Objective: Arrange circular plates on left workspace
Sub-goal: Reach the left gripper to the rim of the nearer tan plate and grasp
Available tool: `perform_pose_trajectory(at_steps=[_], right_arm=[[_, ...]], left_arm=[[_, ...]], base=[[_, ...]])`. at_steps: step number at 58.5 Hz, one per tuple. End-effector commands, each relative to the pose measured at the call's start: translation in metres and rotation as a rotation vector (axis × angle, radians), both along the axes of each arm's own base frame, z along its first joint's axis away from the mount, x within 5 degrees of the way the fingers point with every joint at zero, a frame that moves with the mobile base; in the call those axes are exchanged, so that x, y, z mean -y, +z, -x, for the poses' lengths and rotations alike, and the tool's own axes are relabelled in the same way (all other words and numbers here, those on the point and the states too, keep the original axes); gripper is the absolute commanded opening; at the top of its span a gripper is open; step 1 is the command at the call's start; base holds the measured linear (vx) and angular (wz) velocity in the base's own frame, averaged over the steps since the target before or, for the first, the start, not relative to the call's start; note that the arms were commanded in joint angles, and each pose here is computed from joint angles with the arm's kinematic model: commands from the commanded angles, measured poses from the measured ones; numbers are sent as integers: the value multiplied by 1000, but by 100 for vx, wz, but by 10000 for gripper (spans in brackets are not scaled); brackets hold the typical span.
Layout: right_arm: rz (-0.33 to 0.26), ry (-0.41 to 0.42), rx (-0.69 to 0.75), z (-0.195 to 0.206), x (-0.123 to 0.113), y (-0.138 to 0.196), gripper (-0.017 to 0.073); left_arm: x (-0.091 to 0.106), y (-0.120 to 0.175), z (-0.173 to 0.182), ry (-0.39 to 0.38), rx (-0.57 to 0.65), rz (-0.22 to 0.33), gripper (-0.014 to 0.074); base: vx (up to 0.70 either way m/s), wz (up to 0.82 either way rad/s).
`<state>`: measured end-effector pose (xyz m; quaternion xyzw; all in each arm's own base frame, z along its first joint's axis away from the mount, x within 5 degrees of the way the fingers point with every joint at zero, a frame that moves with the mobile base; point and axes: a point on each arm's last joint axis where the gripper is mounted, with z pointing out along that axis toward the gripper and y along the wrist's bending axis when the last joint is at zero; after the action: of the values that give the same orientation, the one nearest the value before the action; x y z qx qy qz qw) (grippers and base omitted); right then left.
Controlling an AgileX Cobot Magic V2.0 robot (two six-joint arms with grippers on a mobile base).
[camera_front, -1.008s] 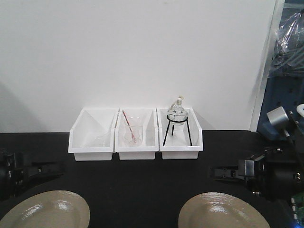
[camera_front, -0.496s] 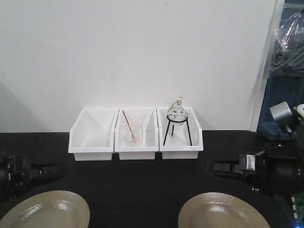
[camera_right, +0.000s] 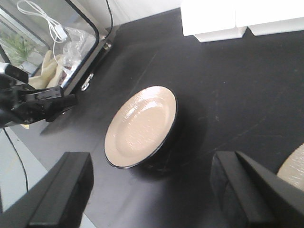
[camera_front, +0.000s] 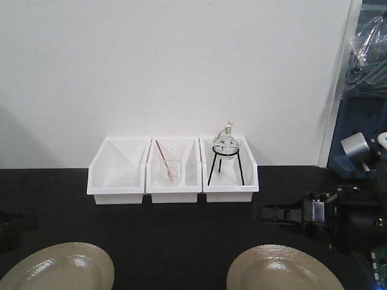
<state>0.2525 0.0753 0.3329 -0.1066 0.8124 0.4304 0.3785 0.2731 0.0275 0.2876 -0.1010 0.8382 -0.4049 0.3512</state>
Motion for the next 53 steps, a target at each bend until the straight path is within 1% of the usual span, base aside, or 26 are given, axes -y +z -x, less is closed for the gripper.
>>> perform_pose_trajectory(at_steps=[1, 7, 13, 16, 21, 25, 27, 35, 39, 40, 41, 43, 53], right_arm=[[-41, -6, 58, 2, 0, 18, 559], [-19, -1, 58, 2, 1, 17, 554], [18, 9, 58, 3, 1, 14, 554], [34, 12, 58, 3, 2, 13, 554], [38, 6, 60, 3, 2, 13, 554], [40, -1, 62, 2, 2, 13, 554], [40, -3, 62, 2, 3, 13, 554], [41, -5, 63, 2, 3, 13, 554], [41, -5, 63, 2, 3, 13, 554], [41, -5, 63, 2, 3, 13, 554], [41, -5, 63, 2, 3, 13, 554], [42, -5, 63, 2, 3, 13, 554], [51, -3, 64, 2, 3, 12, 554]], left_arm=[[-24, 7, -1, 55, 9, 56, 512], [-58, -8, 0, 160, -37, 69, 512], [-81, -17, 3, 231, -61, 81, 512], [-90, -22, 6, 255, -77, 66, 512], [-100, -34, 8, 263, -124, 14, 512], [-103, -44, 7, 258, -161, -14, 512], [-104, -49, 6, 256, -176, -17, 512], [-108, -69, 0, 227, -219, 0, 512], [-107, -78, -3, 211, -241, 10, 505], [-106, -81, -5, 202, -247, 11, 503], [-99, -91, -11, 160, -260, 9, 495], [-96, -95, -13, 141, -266, 8, 492], [-84, -108, -21, 83, -286, 3, 491]], base=[[0, 0], [0, 0], [0, 0], [0, 0], [0, 0], [0, 0], [0, 0], [0, 0], [0, 0], [0, 0], [0, 0], [0, 0], [0, 0]])
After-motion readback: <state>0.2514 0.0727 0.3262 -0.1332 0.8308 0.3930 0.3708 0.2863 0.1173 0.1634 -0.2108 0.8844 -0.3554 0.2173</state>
